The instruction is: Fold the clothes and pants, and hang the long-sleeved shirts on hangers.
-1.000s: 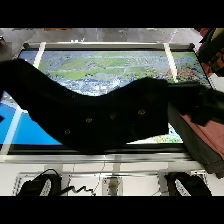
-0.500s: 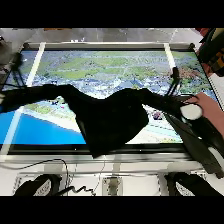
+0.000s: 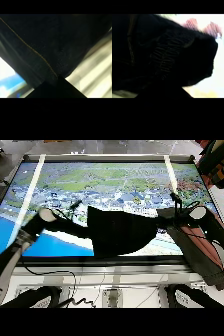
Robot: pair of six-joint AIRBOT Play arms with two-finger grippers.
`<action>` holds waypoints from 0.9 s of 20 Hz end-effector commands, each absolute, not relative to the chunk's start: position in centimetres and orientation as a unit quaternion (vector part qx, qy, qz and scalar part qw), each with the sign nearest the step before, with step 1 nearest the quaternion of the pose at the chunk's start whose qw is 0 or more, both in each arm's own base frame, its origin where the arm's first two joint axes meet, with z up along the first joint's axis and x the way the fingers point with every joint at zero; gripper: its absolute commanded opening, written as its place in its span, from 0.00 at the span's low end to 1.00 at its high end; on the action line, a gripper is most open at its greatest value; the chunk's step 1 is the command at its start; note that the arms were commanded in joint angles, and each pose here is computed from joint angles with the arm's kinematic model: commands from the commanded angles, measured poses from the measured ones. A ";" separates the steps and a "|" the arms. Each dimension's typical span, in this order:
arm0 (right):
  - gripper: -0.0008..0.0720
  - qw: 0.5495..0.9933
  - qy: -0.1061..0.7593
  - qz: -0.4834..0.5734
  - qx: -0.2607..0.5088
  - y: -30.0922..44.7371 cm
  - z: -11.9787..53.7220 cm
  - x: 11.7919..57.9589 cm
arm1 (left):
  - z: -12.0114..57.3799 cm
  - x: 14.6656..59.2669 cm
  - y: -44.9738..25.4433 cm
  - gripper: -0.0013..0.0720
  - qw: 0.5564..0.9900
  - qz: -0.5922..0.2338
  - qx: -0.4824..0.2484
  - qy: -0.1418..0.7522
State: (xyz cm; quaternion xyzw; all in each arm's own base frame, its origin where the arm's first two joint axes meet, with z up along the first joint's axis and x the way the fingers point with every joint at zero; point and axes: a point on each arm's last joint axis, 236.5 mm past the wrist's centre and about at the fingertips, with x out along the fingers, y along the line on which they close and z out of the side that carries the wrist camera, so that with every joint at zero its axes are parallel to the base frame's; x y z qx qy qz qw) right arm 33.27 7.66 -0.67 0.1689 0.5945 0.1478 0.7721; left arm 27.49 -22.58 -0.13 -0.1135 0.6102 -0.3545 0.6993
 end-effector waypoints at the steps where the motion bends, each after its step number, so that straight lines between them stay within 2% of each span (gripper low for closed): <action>1: 0.19 0.700 0.689 0.150 0.111 4.1 -3.2 27.2 | -4.5 23.1 -25.8 0.18 0.666 -0.356 -0.096 0.648; 2: 0.61 0.713 0.677 0.143 0.110 3.9 -3.7 27.9 | -5.3 22.7 -26.9 0.54 0.666 -0.358 -0.093 0.648; 3: 0.91 0.730 0.661 0.133 0.108 3.6 -4.0 29.0 | -6.0 22.6 -27.7 0.94 0.669 -0.359 -0.087 0.645; 4: 0.94 0.749 0.642 0.117 0.111 3.1 -4.1 30.4 | -6.4 22.8 -28.4 0.98 0.674 -0.354 -0.094 0.642; 6: 0.94 0.777 0.611 0.072 0.133 2.0 -4.3 32.9 | -6.5 23.6 -29.2 0.98 0.683 -0.347 -0.112 0.632; 8: 0.94 0.778 0.610 0.057 0.141 1.6 -5.2 33.8 | -6.3 24.0 -29.2 0.98 0.687 -0.345 -0.120 0.628; 11: 0.94 0.749 0.640 0.050 0.163 1.3 -7.5 34.3 | -6.3 24.1 -29.2 0.98 0.687 -0.344 -0.121 0.628; 14: 0.94 0.704 0.673 0.044 0.222 0.3 -8.8 34.4 | -6.3 24.1 -29.1 0.98 0.688 -0.344 -0.121 0.628; 18: 0.92 0.642 0.682 0.145 0.319 3.3 -9.3 34.0 | -6.5 24.8 -29.0 0.98 0.699 -0.339 -0.117 0.619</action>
